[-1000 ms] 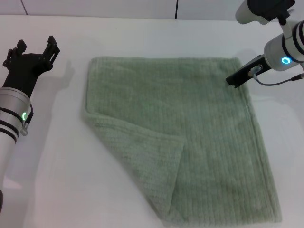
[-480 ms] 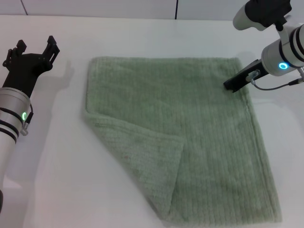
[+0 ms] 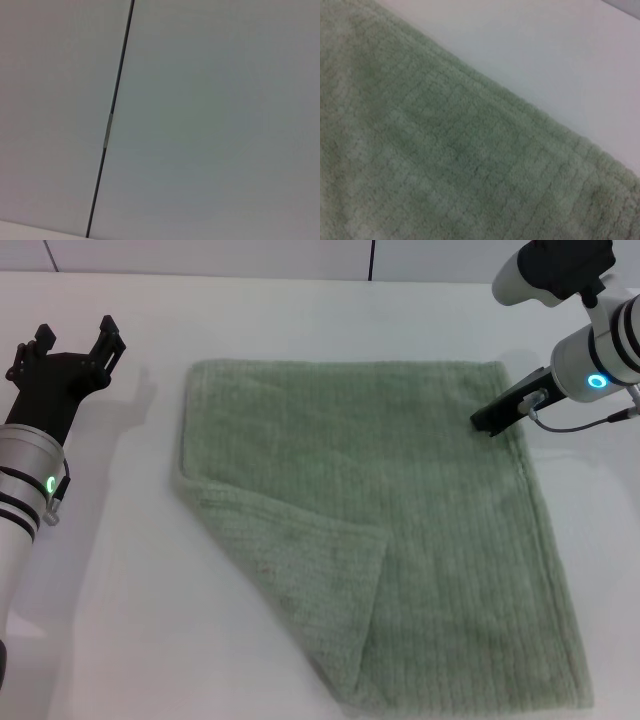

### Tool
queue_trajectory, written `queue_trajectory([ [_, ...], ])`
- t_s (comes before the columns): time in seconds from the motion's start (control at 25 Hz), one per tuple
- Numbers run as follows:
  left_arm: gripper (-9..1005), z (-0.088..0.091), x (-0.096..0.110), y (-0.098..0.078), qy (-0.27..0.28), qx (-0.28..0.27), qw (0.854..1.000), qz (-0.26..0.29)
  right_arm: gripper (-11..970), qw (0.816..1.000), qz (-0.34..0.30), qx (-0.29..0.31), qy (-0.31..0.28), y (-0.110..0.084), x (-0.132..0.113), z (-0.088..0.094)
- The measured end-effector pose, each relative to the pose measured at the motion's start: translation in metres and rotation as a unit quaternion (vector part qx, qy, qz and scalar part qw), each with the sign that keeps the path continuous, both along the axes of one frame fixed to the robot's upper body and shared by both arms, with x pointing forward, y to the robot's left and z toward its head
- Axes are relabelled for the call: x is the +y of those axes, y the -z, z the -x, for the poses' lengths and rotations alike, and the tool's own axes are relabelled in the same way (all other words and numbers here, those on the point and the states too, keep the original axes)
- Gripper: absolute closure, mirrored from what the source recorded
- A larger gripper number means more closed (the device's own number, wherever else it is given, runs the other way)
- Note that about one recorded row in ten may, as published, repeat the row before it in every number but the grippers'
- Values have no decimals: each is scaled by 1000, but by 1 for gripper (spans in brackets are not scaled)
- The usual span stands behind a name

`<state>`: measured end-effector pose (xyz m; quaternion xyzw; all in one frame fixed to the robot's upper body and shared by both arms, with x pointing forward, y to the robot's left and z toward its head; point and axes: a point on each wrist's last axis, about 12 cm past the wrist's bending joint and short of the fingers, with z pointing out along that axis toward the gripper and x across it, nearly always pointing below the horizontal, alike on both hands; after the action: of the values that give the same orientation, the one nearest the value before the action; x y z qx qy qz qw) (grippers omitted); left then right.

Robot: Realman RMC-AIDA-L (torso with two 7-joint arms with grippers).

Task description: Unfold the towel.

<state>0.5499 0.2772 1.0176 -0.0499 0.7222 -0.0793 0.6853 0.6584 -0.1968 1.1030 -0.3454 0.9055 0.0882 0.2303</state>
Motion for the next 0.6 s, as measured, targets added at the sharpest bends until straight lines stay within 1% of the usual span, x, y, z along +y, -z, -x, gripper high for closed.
queue_trajectory([
  [0.4, 154, -2, -2, -2, 3, -3, 1000, -1, 960, 1000, 2, 3, 3, 3, 0, 1],
  [0.6, 154, -4, -6, -3, 19, -5, 1000, 5, 960, 1000, 3, 2, 3, 3, -1, 0],
])
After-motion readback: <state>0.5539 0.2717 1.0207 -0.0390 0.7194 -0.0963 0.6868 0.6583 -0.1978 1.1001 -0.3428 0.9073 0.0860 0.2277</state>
